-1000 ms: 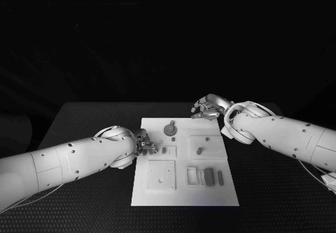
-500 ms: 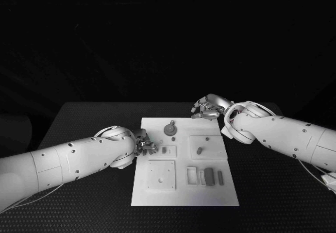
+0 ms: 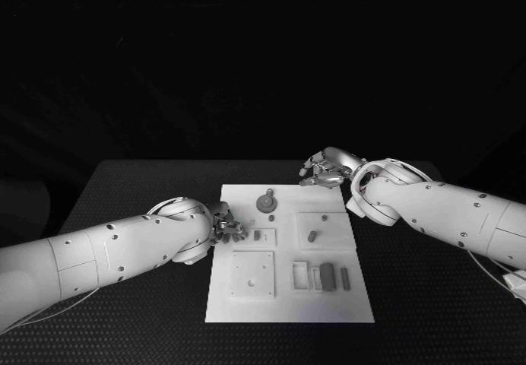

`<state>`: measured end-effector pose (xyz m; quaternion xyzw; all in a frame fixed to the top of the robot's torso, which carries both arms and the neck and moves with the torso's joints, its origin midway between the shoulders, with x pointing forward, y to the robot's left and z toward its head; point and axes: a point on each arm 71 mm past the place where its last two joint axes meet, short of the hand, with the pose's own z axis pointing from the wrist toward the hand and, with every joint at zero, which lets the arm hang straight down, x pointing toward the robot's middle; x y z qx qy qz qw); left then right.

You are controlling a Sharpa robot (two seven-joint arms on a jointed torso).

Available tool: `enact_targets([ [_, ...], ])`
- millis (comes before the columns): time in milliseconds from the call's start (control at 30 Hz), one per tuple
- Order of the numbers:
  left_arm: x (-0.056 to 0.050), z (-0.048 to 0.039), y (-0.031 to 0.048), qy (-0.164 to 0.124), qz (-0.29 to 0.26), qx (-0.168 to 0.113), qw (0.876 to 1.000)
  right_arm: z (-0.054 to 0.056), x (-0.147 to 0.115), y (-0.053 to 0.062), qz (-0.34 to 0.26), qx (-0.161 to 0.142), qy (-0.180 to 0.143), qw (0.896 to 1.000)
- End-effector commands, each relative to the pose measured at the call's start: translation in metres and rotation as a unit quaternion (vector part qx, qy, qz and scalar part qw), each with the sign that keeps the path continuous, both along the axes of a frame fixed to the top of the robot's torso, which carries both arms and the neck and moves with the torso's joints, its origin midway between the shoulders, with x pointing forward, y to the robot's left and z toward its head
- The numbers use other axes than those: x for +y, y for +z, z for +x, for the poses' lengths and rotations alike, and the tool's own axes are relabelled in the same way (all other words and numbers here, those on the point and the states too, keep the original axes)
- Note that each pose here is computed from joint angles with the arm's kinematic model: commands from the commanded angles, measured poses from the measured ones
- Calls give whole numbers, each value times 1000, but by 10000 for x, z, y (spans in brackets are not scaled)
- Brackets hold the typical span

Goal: Assemble the parts on the task board

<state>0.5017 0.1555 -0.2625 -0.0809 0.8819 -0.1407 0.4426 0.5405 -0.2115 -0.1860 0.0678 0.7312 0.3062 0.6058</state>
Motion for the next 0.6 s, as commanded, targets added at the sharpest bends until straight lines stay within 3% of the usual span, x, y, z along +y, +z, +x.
enact_targets([
  [33,-11,-9,-17,-2,0,2,1000,-5,11,-4,-1,2,8,1000],
  [600,-32,-10,-16,-4,-2,2,1000,-4,15,-7,-1,2,8,1000],
])
